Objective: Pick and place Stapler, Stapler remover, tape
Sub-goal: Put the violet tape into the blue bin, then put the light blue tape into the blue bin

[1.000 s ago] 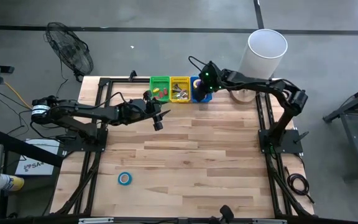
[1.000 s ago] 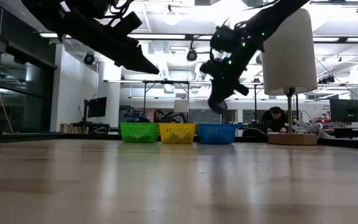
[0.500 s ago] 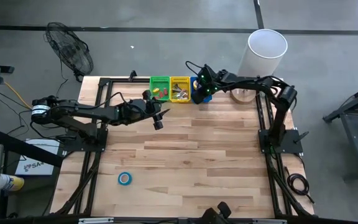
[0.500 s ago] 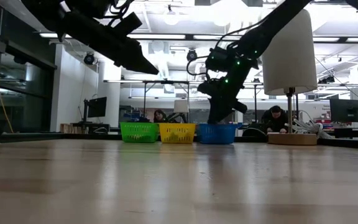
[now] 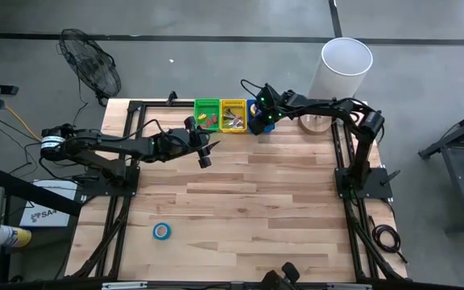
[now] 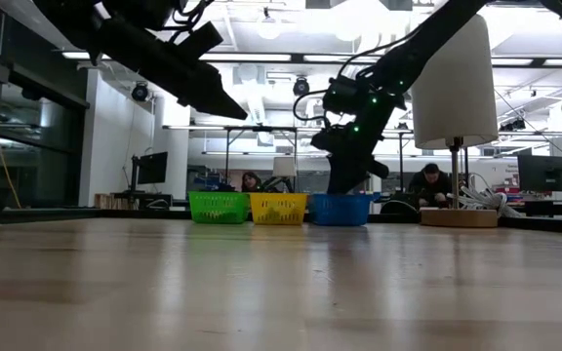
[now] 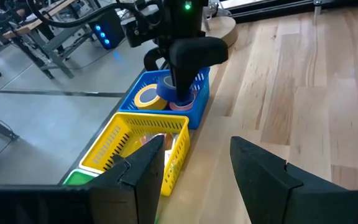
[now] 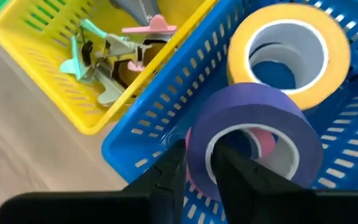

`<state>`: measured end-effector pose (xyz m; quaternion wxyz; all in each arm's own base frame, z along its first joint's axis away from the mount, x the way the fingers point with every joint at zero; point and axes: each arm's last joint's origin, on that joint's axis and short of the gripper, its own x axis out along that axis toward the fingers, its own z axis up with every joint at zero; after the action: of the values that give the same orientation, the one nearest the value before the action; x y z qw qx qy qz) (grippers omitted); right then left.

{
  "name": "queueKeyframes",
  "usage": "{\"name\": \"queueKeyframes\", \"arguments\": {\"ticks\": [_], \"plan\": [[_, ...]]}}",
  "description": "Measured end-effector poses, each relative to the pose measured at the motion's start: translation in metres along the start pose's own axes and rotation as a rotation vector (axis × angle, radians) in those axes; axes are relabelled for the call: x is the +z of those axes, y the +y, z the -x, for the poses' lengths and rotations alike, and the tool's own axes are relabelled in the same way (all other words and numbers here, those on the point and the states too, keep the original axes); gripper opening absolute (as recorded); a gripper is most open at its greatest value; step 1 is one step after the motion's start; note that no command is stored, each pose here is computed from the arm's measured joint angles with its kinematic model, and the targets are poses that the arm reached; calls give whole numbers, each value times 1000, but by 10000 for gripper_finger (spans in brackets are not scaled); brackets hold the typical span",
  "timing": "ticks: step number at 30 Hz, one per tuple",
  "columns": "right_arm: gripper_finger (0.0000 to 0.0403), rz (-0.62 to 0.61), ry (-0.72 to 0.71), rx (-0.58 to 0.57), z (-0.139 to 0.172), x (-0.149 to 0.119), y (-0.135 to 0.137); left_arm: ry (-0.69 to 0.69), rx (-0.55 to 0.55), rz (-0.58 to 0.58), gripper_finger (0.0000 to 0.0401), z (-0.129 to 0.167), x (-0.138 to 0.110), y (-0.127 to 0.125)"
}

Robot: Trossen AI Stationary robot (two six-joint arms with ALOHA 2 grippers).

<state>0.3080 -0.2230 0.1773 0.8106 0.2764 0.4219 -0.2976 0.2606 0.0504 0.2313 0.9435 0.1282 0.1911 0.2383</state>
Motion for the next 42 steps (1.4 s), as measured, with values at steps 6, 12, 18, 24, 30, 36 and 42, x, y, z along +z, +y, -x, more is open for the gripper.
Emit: {"name": "queueKeyframes", "arguments": {"ticks": [6, 12, 18, 24, 30, 36, 42], "plan": [[73, 12, 50, -4, 1, -5, -1, 5, -1, -2, 179, 0, 0, 0], [74, 15, 75, -6, 3, -7, 0, 5, -1, -2, 179, 0, 0, 0], [85, 47, 47, -3, 16, -5, 4, 5, -1, -2, 179, 0, -1, 0], [135, 74, 20, -4, 31, -4, 11, 6, -2, -3, 179, 0, -1, 0], [172, 94, 21, 5, 49, -7, 20, 26, 11, -10, 179, 0, -2, 0], [177, 165, 9, -80, 77, -19, 42, 72, 42, -21, 179, 10, -3, 5], [177, 271, -79, -163, 102, -37, 81, 115, 27, 15, 179, 26, -3, 12]]}}
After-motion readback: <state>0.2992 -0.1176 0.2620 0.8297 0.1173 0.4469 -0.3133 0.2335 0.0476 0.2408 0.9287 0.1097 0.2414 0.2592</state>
